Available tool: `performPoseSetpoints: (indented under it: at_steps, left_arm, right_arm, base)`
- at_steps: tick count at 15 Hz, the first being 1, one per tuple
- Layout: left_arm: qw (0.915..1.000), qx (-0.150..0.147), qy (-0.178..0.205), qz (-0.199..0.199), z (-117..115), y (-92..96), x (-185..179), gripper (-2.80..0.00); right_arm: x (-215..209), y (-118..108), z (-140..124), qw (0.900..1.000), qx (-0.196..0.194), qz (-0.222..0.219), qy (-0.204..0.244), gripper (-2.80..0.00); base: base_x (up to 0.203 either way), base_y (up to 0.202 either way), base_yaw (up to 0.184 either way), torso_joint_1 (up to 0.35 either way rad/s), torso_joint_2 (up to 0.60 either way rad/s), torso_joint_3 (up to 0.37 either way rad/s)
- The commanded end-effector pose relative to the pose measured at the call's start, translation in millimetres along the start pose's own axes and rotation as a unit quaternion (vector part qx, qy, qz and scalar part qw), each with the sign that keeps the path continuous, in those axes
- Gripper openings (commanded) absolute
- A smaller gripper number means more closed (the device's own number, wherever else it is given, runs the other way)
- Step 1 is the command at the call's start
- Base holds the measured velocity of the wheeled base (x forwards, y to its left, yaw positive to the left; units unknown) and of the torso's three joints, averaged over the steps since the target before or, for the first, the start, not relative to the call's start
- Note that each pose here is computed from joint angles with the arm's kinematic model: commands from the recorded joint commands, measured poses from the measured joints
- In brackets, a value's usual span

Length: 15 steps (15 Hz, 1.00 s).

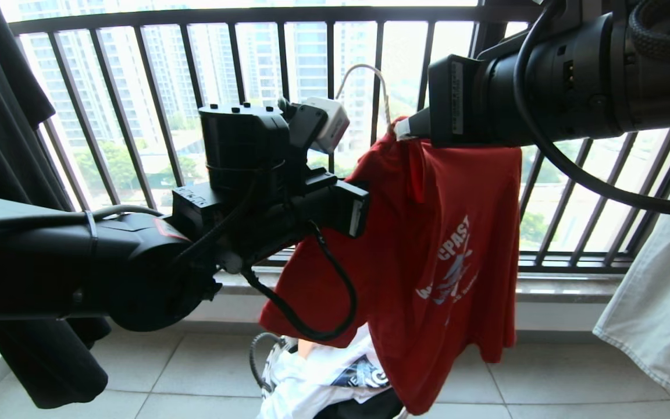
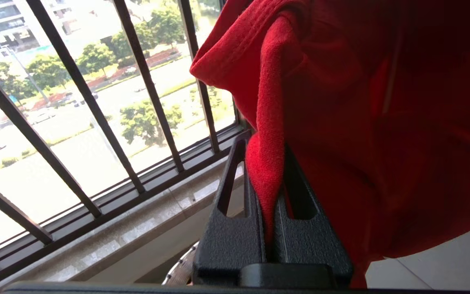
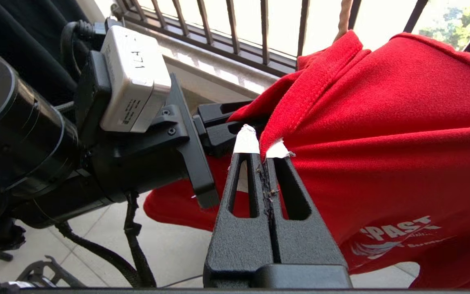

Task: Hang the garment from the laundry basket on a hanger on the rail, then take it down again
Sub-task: Hang the clothes on the clothes rack

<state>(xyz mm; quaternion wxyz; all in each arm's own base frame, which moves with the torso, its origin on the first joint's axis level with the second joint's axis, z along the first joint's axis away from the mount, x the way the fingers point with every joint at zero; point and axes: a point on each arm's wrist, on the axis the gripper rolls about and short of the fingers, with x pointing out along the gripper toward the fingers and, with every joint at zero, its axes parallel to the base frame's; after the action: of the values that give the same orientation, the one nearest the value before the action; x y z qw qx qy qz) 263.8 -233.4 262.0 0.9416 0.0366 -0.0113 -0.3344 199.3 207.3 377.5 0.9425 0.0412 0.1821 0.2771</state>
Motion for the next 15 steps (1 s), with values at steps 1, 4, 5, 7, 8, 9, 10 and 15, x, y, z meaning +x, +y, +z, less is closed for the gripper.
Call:
performPoseSetpoints:
  at_steps: [1, 4, 5, 7, 8, 9, 10, 15]
  left_arm:
    - [0.9999, 0.000, -0.004, 0.011, 1, 7.9, 3, -2.80]
    - [0.9997, -0.001, 0.000, 0.024, -1, 17.2, 8, -2.80]
    - [0.9997, 0.002, 0.008, 0.023, -4, 17.3, 7, -2.80]
    - [0.9993, 0.015, 0.034, 0.011, -7, 17.2, 0, -2.80]
    - [0.9977, 0.026, 0.063, -0.003, -10, 16.8, -4, -2.80]
    - [0.9958, 0.034, 0.085, -0.013, -10, 17.0, -11, -2.80]
    - [0.9946, 0.038, 0.095, -0.019, -9, 17.1, -16, -2.80]
    - [0.9885, 0.088, 0.122, -0.009, -6, 30.2, -33, -2.80]
  right_arm:
    - [0, 8, -4, 1.000, -0.004, 0.012, 0.007, -2.80]
    - [4, 11, -15, 0.999, 0.016, 0.021, 0.034, -2.80]
    - [3, 10, -17, 0.999, 0.018, 0.023, 0.040, -2.80]
    - [-3, 4, -12, 0.999, 0.023, 0.017, 0.028, -2.80]
    - [-4, 1, -8, 0.999, 0.026, 0.012, 0.019, -2.80]
    - [-4, -1, -5, 0.999, 0.029, 0.010, 0.012, -2.80]
    - [-4, -4, -3, 0.999, 0.031, 0.005, 0.008, -2.80]
    - [12, -23, -2, 0.998, 0.040, -0.049, 0.009, -2.80]
  base:
    - [0.000, 0.000, 0.000, 0.000, 0.00, 0.000]
    - [0.000, 0.000, 0.000, 0.000, 0.00, 0.000]
    - [0.000, 0.000, 0.000, 0.000, 0.00, 0.000]
    - [0.000, 0.000, 0.000, 0.000, 0.00, 0.000]
    - [0.000, 0.000, 0.000, 0.000, 0.00, 0.000]
    - [0.000, 0.000, 0.000, 0.000, 0.00, 0.000]
    - [0.000, 0.000, 0.000, 0.000, 0.00, 0.000]
    - [0.000, 0.000, 0.000, 0.000, 0.00, 0.000]
